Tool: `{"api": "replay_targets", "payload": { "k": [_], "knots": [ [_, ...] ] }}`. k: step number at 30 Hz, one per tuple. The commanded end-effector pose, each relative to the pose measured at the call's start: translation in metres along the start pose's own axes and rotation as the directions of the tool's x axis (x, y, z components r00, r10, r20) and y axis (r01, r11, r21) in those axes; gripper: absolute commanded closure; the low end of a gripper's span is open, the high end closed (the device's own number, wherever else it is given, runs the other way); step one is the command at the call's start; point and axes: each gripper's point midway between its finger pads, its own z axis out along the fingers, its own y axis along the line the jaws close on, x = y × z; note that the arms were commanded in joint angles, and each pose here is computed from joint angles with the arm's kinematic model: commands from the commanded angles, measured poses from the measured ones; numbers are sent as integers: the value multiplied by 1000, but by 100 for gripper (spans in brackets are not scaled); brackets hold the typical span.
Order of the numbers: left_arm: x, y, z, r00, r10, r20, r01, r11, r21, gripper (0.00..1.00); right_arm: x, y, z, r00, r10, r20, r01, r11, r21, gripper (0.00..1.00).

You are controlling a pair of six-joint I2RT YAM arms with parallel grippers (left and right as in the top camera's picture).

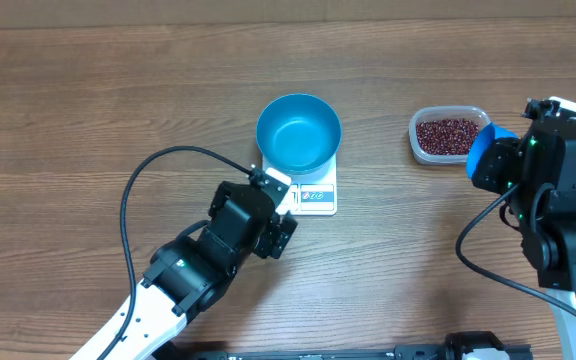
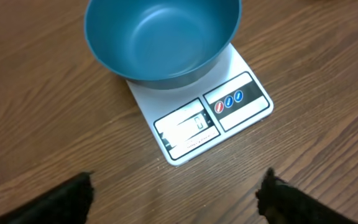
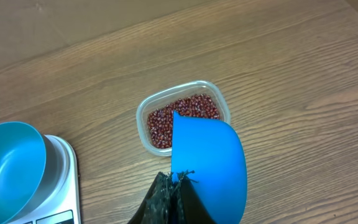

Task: Scoop item into bowl and weigh 150g on scale
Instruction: 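Lift the left gripper back from the scale buttons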

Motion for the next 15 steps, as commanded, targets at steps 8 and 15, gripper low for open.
{"api": "replay_targets", "payload": {
  "k": [8, 15],
  "knots": [
    [40, -18, 22, 998, 23, 51, -27, 997, 72, 14, -9, 2, -4, 1000, 5, 21, -5, 1000, -10, 96],
    [48, -8, 30, 998, 9, 56, -11, 999, 47, 0, -10, 3, -4, 1000, 6, 25, -5, 1000, -11, 96]
  ]
}}
